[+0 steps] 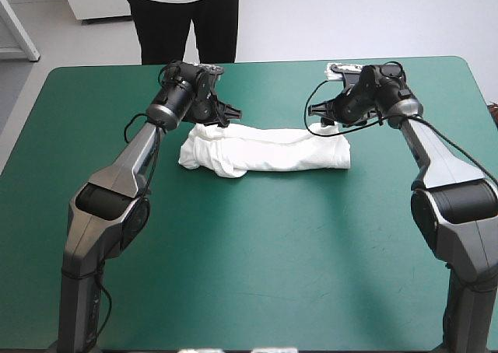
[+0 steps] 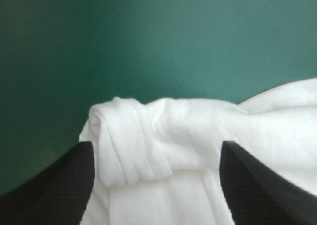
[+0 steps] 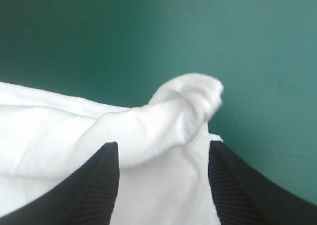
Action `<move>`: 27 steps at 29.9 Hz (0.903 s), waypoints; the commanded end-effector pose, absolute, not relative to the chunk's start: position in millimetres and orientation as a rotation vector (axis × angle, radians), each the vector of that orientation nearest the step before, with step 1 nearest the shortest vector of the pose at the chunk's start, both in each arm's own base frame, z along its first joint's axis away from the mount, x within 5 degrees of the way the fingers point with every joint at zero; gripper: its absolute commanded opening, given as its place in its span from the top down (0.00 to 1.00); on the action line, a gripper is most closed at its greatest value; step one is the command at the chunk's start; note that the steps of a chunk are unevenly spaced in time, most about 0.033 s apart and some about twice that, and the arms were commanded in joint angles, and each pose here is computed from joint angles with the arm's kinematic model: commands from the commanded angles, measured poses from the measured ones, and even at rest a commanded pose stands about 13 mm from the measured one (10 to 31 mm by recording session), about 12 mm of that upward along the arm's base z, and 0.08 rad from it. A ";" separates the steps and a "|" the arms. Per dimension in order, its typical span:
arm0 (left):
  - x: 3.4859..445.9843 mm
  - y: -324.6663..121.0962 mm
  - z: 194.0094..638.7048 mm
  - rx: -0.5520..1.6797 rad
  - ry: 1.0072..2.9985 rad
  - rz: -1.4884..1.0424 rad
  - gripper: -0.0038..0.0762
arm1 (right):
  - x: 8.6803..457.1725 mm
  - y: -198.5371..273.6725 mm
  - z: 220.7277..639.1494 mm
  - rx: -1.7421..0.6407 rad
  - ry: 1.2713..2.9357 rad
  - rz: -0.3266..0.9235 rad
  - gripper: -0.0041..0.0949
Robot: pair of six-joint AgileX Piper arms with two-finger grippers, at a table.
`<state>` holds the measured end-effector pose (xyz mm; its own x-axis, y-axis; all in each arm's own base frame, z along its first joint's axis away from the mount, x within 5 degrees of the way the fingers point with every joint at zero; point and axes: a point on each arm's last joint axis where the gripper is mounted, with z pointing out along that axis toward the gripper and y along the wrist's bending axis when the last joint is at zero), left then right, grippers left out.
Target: Fold the cloth
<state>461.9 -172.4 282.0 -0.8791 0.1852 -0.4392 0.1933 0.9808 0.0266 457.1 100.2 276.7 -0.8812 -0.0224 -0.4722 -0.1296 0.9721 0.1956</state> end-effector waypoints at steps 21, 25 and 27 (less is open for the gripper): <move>415.5 -262.8 325.3 0.640 2.515 -0.272 0.96 | 413.0 62.8 362.1 0.001 2.523 0.308 0.50; 419.3 -267.8 303.2 0.652 2.587 -0.284 0.96 | 412.7 43.6 357.0 0.068 2.539 0.337 0.52; 421.2 -272.5 292.7 0.654 2.610 -0.324 0.96 | 413.1 35.8 354.1 0.091 2.546 0.353 0.53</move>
<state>430.4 -272.0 260.2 -0.8137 0.4204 -0.4013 0.4845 0.8721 -0.0688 423.6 48.7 321.0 -0.8930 0.0998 -0.4389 -0.0054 0.9726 0.2323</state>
